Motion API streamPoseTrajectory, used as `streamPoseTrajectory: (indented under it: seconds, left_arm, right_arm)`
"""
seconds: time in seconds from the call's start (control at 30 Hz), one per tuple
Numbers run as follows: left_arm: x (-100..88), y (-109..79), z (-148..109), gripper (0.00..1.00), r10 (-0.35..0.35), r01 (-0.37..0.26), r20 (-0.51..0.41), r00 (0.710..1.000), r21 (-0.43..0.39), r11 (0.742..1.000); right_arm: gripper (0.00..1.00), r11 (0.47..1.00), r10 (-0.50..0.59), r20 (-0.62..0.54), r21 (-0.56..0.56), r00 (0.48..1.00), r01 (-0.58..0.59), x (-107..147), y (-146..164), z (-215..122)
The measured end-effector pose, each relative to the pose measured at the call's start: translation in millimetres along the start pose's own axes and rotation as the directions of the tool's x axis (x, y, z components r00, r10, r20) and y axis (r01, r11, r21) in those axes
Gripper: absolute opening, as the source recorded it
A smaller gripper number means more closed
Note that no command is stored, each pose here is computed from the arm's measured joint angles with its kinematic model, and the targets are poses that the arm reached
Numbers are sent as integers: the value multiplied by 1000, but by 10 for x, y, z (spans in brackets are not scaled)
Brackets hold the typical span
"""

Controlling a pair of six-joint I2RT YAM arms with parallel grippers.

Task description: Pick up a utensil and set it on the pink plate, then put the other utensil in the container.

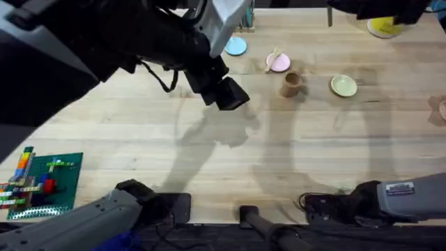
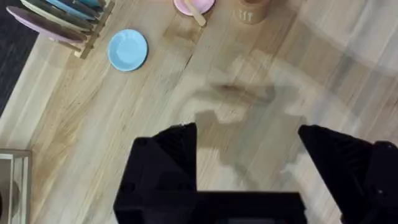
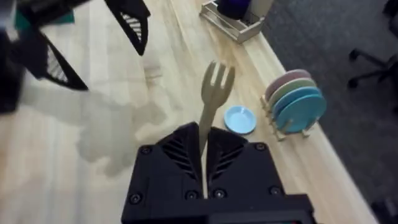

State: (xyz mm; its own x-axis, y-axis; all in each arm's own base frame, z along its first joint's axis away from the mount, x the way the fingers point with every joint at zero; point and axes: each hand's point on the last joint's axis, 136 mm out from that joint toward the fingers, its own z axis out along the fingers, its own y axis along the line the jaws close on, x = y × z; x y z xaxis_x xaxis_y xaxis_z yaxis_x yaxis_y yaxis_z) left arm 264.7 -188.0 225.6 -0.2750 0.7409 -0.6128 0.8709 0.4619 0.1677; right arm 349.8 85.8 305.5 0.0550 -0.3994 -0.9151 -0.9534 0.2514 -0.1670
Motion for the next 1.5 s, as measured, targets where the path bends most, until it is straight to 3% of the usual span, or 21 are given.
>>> streamPoseTrajectory:
  seconds: [0.17,0.57,0.93,1.5]
  left_arm:
    - [0,0,0,995,0,0,0,1000,0,1000]
    - [0,0,0,996,0,0,0,1000,0,1000]
    - [0,0,0,996,0,0,0,1000,0,1000]
    - [-1,0,-1,995,0,0,0,1000,0,1000]
  right_arm:
    - [32,999,-7,43,-36,999,9,206,-11,-1]
    - [33,997,-70,156,-5,985,72,298,-43,-135]
    - [33,997,-32,161,-59,986,42,834,-142,168]
    - [33,986,81,111,-155,991,-63,1464,137,481]
